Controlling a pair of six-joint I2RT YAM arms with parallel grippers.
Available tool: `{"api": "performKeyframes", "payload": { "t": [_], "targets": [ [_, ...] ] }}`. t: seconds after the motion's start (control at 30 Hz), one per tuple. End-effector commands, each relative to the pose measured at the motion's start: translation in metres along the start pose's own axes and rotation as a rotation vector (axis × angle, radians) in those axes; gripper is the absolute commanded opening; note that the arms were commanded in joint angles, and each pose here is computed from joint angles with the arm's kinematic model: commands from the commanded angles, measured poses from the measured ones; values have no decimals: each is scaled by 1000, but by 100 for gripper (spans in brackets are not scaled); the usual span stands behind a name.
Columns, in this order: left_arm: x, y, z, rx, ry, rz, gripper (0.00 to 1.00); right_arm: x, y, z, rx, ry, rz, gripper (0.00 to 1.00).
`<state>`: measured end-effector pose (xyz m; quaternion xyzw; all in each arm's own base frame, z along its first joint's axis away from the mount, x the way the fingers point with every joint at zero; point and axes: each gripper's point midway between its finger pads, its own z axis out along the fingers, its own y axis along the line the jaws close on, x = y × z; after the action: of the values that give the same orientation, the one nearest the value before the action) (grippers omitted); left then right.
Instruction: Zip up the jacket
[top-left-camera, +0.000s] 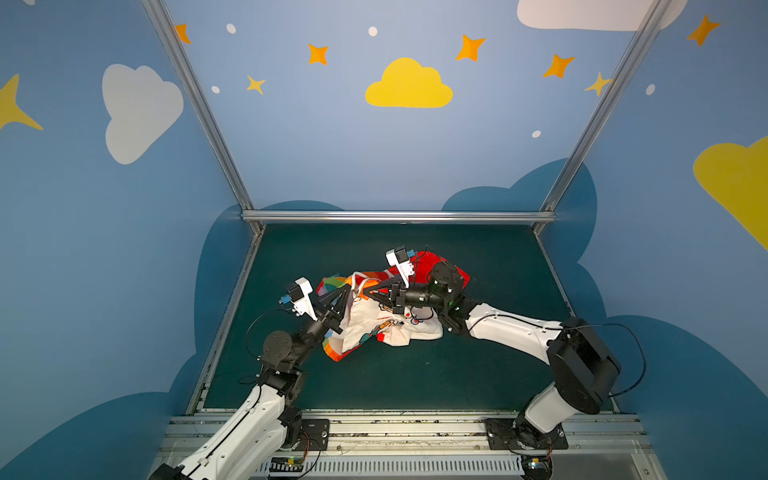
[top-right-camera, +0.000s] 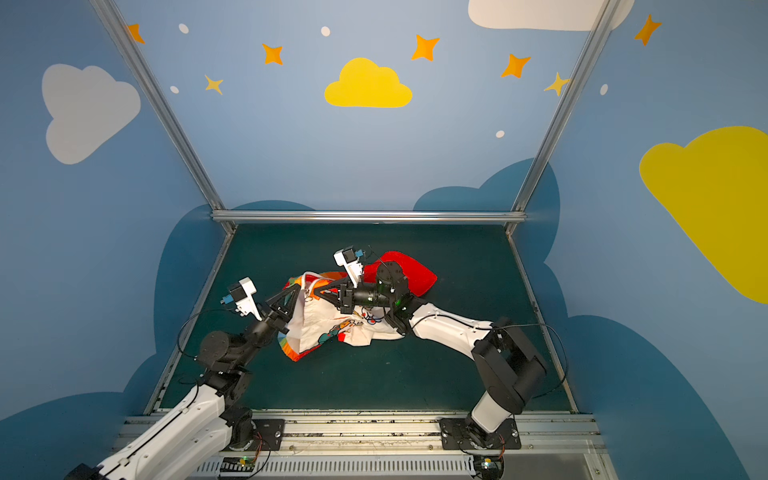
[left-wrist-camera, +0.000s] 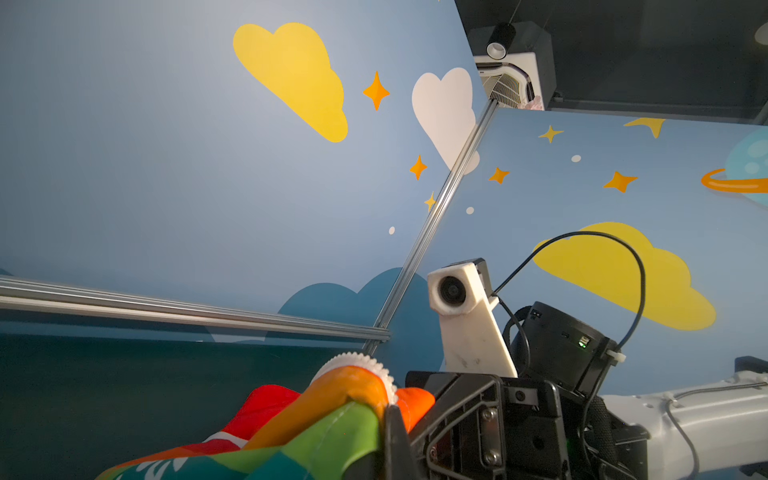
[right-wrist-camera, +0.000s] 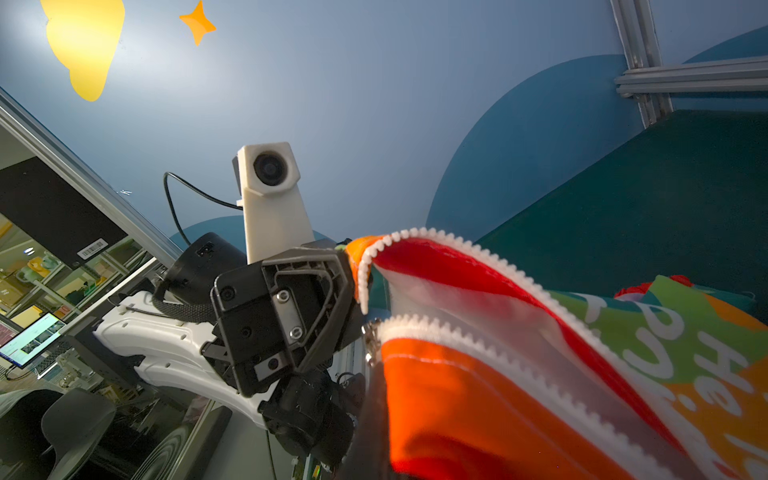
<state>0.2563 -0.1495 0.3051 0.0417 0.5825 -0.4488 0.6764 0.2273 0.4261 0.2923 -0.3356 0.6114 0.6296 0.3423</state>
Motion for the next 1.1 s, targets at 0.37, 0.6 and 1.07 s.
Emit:
{"api": "performKeyframes", "payload": {
  "t": [0.37,0.6,1.07],
  "targets": [
    [-7,-2,-2,2,-34,9,3,-15,12,6,-45,-24,-39,0],
    [-10,-3,1,6,-38,13,3,-10,11,9,-50,-11,-32,0],
    [-7,-2,0,2,-34,7,3,-16,13,8,-49,-32,-40,0]
  ]
}}
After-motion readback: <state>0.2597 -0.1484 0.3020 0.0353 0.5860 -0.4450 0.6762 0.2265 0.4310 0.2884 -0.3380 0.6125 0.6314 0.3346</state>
